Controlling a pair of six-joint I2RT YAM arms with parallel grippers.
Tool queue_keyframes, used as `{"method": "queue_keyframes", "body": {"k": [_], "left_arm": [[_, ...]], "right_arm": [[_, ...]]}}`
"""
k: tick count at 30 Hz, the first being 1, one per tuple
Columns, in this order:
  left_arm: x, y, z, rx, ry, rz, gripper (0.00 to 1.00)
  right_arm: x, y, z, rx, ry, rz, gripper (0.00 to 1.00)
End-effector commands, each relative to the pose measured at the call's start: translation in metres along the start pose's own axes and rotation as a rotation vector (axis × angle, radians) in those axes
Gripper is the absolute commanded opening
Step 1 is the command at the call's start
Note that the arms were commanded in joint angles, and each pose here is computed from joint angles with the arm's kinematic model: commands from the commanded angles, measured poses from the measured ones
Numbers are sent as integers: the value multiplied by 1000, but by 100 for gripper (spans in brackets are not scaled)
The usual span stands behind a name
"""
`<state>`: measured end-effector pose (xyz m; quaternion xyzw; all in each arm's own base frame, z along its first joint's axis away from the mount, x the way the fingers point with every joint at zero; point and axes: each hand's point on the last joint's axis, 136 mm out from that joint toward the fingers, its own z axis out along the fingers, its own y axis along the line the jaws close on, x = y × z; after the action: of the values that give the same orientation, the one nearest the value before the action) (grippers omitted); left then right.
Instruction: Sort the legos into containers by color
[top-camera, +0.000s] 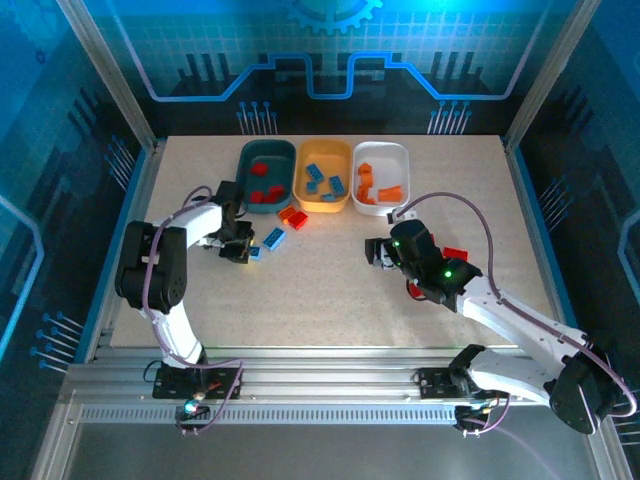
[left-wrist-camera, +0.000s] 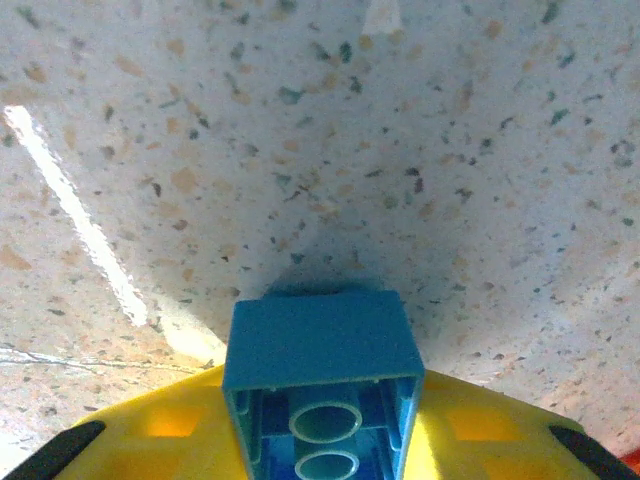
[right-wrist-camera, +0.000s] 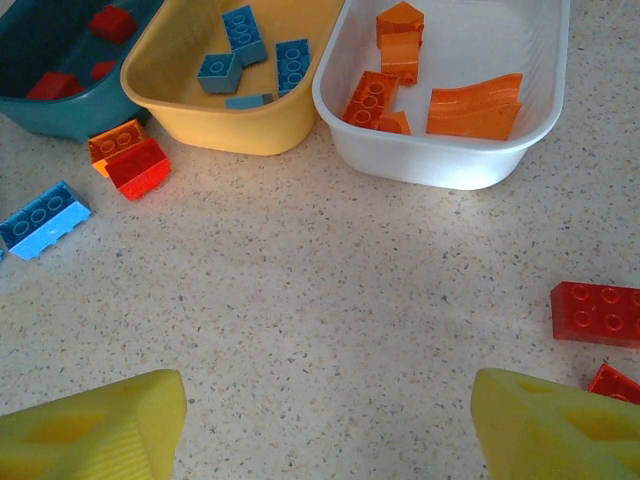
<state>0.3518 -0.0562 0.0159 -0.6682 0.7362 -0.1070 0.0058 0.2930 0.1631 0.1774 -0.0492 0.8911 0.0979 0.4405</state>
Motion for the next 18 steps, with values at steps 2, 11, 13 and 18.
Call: {"method": "queue_keyframes", "body": {"k": [2,11,13,18], "left_arm": [[-14,-3,3,40,-51,49,35],[19,-31,-48,175,-58,237,34],[31,-42,-64,211,-82,294,34],[73,-91,-94,318,-103,481,36]], "right_arm": [[-3,-6,3,27,-25,27,76],[0,-8,8,42,-15,25,76],[1,-9,8,50,-14,22,76],[2,-10,11,62,-11,21,75]]}}
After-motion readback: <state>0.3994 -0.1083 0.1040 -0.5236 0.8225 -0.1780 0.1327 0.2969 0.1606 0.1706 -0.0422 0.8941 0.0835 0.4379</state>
